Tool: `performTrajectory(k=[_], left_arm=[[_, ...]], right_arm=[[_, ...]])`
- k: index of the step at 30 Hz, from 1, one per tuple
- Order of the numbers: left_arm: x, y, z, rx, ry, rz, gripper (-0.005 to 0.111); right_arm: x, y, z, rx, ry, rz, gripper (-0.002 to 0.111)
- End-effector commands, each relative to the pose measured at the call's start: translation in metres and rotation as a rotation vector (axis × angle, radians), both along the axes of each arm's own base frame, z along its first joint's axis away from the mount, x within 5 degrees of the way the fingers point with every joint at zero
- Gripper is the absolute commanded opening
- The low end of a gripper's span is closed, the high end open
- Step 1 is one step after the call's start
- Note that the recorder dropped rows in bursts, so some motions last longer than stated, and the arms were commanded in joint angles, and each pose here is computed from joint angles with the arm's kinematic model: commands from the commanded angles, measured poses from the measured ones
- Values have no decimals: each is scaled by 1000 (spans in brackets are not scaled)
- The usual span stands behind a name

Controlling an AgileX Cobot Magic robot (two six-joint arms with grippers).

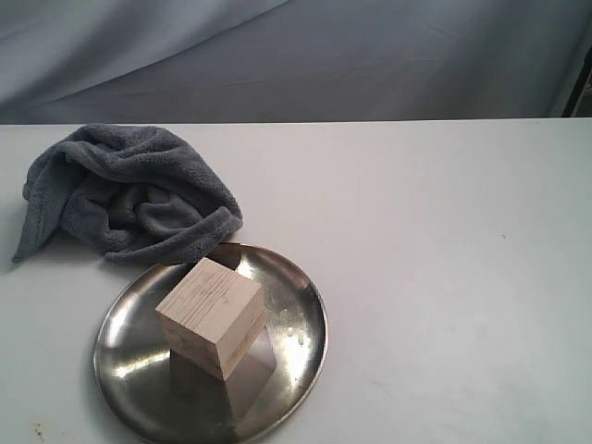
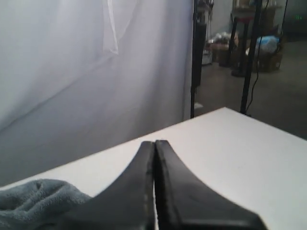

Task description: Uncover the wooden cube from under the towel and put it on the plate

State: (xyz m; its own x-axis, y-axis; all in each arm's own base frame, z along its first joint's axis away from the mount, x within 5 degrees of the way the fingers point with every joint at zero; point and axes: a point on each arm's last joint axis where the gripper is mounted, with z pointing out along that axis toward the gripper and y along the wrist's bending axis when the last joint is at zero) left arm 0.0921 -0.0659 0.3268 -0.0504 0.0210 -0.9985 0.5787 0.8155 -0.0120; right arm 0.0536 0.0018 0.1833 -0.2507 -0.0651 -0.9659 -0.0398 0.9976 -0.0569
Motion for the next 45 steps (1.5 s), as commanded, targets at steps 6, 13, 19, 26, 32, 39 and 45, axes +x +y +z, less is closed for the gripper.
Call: performTrajectory(k=[6, 13, 19, 26, 32, 39, 45], left_arm=[[-50, 47, -29, -90, -183, 175, 0], [-50, 54, -69, -49, -129, 313, 0], [-42, 58, -96, -9, -58, 442, 0], [-40, 59, -108, 5, -19, 469, 0], [-40, 62, -124, 64, 125, 492, 0], [-40, 63, -136, 92, 190, 499, 0], [-38, 60, -143, 53, 176, 483, 0]], right_arm=[[0, 0, -1, 5, -1, 2, 0], [0, 0, -1, 5, -1, 2, 0], [0, 0, -1, 5, -1, 2, 0], [0, 0, -1, 5, -1, 2, 0], [0, 0, -1, 5, -1, 2, 0], [0, 0, -1, 5, -1, 2, 0], [0, 0, -1, 5, -1, 2, 0]])
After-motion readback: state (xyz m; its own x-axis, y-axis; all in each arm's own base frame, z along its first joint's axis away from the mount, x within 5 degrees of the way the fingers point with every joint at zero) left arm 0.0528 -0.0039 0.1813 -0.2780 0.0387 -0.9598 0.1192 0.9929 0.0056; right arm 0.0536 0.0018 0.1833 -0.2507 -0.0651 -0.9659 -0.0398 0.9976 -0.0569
